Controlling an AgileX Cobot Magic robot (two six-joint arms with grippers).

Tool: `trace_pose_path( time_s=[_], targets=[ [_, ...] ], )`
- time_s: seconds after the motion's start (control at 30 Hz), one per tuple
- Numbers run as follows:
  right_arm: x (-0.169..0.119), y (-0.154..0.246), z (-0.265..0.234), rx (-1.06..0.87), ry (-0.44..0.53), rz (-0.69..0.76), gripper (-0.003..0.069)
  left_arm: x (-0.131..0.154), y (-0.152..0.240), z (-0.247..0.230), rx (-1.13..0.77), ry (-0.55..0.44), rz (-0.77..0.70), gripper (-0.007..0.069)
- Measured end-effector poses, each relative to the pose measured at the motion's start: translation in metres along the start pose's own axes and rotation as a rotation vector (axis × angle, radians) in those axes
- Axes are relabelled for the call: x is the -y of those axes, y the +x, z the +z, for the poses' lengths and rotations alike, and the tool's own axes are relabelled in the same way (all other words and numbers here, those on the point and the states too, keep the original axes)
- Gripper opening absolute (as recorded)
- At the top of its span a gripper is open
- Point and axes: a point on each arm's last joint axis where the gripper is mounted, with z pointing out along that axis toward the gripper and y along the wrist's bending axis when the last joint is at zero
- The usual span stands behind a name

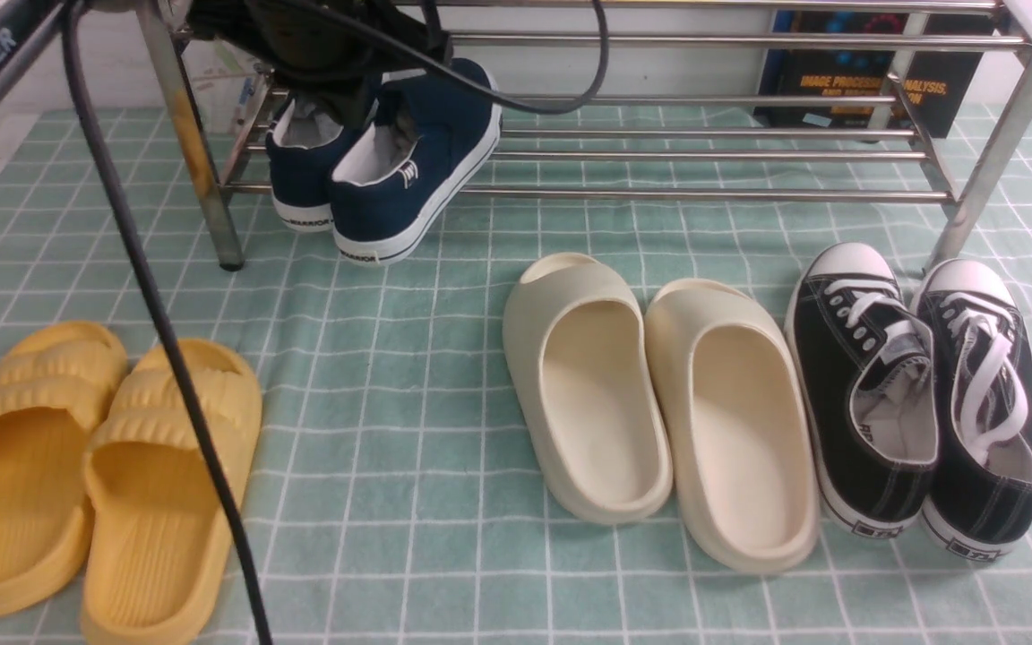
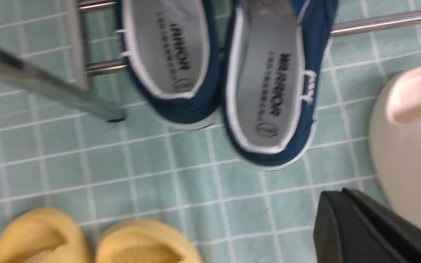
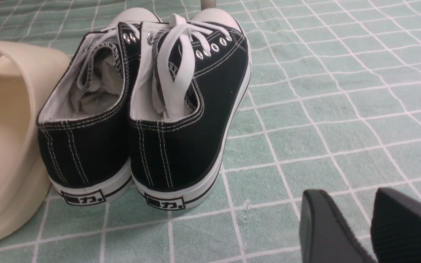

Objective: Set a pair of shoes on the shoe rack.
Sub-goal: Use the left arm to put a shoe into the shoe rack

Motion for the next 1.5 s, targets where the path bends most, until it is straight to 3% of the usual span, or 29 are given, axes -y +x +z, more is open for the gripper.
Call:
trace_pose_path(
  time_s=[0.17, 0.27, 0.53, 0.87, 1.2, 1.5],
  targets=[
    [0.000, 0.000, 0.000, 0.000, 0.000, 0.000, 0.0239, -0.004, 0.022, 0.019, -0.105, -0.053, -0.010, -0.0013],
    [0.000, 0.000, 0.000, 0.000, 0.000, 0.000, 0.0239, 0.002, 0.042, 0.058, -0.173, -0.047, 0.001, -0.0013],
    [0.000, 0.000, 0.000, 0.000, 0.000, 0.000, 0.0239, 0.009, 0.049, 0.114, -0.173, -0.059, 0.026, -0.0013],
    [0.000, 0.000, 0.000, 0.000, 0.000, 0.000, 0.0239, 0.008, 0.041, 0.119, -0.087, -0.088, 0.021, -0.0013],
    [0.000, 0.000, 0.000, 0.000, 0.000, 0.000, 0.0239, 0.020, 0.032, 0.119, 0.018, 0.042, -0.060, -0.0013],
    [0.000, 0.000, 0.000, 0.000, 0.000, 0.000, 0.0239, 0.023, 0.030, 0.131, 0.050, 0.059, -0.063, -0.0013]
  ],
)
